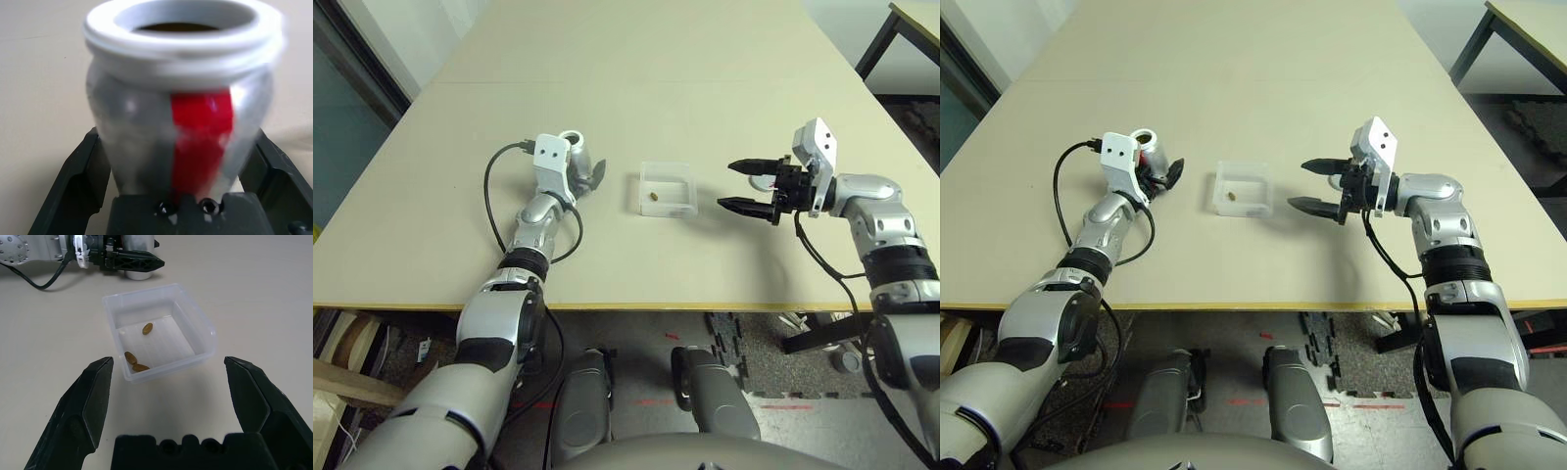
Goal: Pour the medicine from the bottle into the box.
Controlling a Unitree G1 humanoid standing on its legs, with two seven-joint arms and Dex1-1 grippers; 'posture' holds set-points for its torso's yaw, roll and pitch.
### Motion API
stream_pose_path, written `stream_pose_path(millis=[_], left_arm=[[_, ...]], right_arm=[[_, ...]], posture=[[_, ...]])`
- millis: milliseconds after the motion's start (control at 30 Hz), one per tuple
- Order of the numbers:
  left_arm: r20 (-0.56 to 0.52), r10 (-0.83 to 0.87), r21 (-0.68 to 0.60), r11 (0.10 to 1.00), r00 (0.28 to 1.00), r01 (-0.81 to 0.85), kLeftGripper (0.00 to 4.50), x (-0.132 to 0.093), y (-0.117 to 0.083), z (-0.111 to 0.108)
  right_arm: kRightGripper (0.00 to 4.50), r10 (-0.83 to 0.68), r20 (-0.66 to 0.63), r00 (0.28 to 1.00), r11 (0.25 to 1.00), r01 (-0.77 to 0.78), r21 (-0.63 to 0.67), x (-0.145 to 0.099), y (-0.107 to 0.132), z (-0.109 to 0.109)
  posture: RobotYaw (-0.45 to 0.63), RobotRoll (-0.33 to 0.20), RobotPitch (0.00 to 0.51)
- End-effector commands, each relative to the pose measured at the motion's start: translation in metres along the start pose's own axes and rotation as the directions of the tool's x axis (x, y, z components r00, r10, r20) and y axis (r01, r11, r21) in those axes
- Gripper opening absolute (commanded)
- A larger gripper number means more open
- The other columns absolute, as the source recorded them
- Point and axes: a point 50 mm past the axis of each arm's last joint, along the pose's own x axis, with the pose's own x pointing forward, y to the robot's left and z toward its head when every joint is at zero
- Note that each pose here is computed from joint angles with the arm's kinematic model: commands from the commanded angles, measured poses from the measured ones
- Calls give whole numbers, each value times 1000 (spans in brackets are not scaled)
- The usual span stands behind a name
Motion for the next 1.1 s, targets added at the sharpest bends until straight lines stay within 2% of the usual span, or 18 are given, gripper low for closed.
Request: stream_pose_path(millis=[33, 367, 633, 833, 967, 1100], left_arm=[[4, 5, -25, 1000, 1000, -5, 4477, -5, 0, -5], [35, 11, -58, 998, 999, -9, 4477, -23, -3, -12], [39, 51, -79, 996, 998, -47, 4477, -58, -5, -16], [18, 96, -103, 990, 995, -94, 4477, -86, -9, -10], [-4, 166, -103, 981, 986, -166, 4477, -103, 0, -1], [-34, 242, -93, 965, 970, -244, 4477, -116, 22, 10]], right_arm=[[4500, 7, -7, 1000, 1000, -7, -10, 1, 0, 0], [4500, -1, -7, 1000, 1000, 1, -7, 0, -1, -1], [4500, -4, -5, 1000, 1000, 4, 2, -1, -2, -3], [4500, -32, 16, 999, 999, 31, 27, -1, -3, -5], [4500, -120, 7, 993, 991, 119, 57, -5, -9, -8], [4500, -219, -6, 976, 972, 218, 90, -11, -14, -13]], posture=[[-40, 0, 140], [-41, 0, 149], [-35, 0, 148], [-25, 0, 143], [-18, 0, 143], [-10, 0, 147]])
